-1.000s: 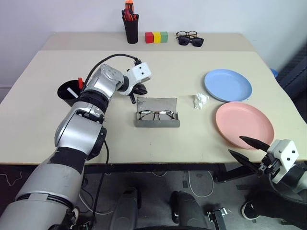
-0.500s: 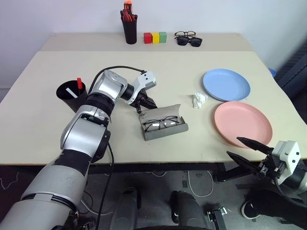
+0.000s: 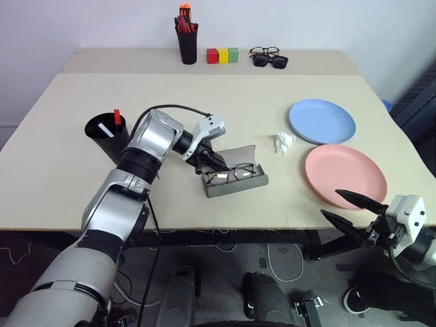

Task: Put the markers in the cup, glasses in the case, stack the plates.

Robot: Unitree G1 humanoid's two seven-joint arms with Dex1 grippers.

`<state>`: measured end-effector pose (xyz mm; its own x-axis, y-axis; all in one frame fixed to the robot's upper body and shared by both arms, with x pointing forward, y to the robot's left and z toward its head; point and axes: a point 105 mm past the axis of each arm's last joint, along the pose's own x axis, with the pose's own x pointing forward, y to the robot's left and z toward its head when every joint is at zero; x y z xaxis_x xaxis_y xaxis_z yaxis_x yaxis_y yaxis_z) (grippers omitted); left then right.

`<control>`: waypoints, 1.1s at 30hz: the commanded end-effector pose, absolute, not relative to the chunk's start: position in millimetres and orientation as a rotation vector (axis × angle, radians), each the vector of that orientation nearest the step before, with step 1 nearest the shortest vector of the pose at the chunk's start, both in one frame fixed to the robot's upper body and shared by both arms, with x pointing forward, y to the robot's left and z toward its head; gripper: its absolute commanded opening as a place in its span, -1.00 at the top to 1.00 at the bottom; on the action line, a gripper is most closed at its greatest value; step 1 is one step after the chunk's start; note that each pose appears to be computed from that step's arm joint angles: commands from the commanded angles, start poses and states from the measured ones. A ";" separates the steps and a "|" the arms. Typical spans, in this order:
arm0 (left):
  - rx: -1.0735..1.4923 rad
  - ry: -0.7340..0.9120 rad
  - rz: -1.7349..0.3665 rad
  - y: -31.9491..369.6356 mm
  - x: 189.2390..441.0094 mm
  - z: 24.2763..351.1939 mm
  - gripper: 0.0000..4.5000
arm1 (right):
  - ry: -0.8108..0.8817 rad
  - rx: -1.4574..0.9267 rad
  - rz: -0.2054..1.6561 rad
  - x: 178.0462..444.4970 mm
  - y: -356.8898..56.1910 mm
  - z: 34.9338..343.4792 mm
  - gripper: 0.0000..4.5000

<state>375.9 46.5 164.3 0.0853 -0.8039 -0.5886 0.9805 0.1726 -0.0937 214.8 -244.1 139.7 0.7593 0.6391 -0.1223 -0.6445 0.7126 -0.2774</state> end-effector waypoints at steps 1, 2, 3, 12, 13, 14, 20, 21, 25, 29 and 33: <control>0.426 0.451 -1.316 44.6 387.5 189.0 0.71 | -0.012 -0.339 0.722 214.7 -239.1 148.9 -0.30; 0.444 0.431 -1.288 45.5 391.7 189.9 0.71 | -0.012 -0.339 0.722 215.1 -238.8 148.4 -0.30; 0.455 0.416 -1.258 45.8 395.9 191.0 0.71 | -0.011 -0.339 0.722 215.3 -238.9 147.9 -0.30; 0.738 0.291 -1.024 49.0 428.3 180.2 0.71 | -0.017 -0.335 0.725 218.7 -237.6 146.6 -0.30; 0.759 0.288 -1.020 48.7 429.2 177.3 0.71 | -0.019 -0.334 0.725 219.2 -237.0 147.1 -0.30; 0.788 0.281 -1.016 48.7 430.2 175.0 0.71 | -0.022 -0.334 0.725 219.7 -236.4 147.7 -0.30; 0.727 0.356 -1.119 42.9 419.7 157.7 0.71 | -0.026 -0.332 0.722 220.4 -235.0 149.1 -0.30; 0.698 0.373 -1.141 41.7 416.9 156.6 0.71 | -0.026 -0.332 0.722 220.2 -235.0 149.0 -0.30; 0.432 0.549 -1.270 37.7 395.5 159.8 0.71 | -0.024 -0.332 0.717 219.6 -235.4 148.7 -0.30; 0.283 0.657 -1.364 36.2 374.7 165.8 0.71 | -0.023 -0.334 0.714 219.9 -235.9 149.0 -0.30; 0.262 0.744 -1.421 35.5 353.1 159.9 0.71 | -0.025 -0.334 0.710 221.3 -236.0 150.3 -0.30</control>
<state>364.2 40.5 161.1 0.0244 -0.7973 -0.6031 0.9487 0.2087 -0.2375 221.4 -239.2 139.9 0.7650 0.6350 -0.1070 -0.6368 0.7212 -0.2727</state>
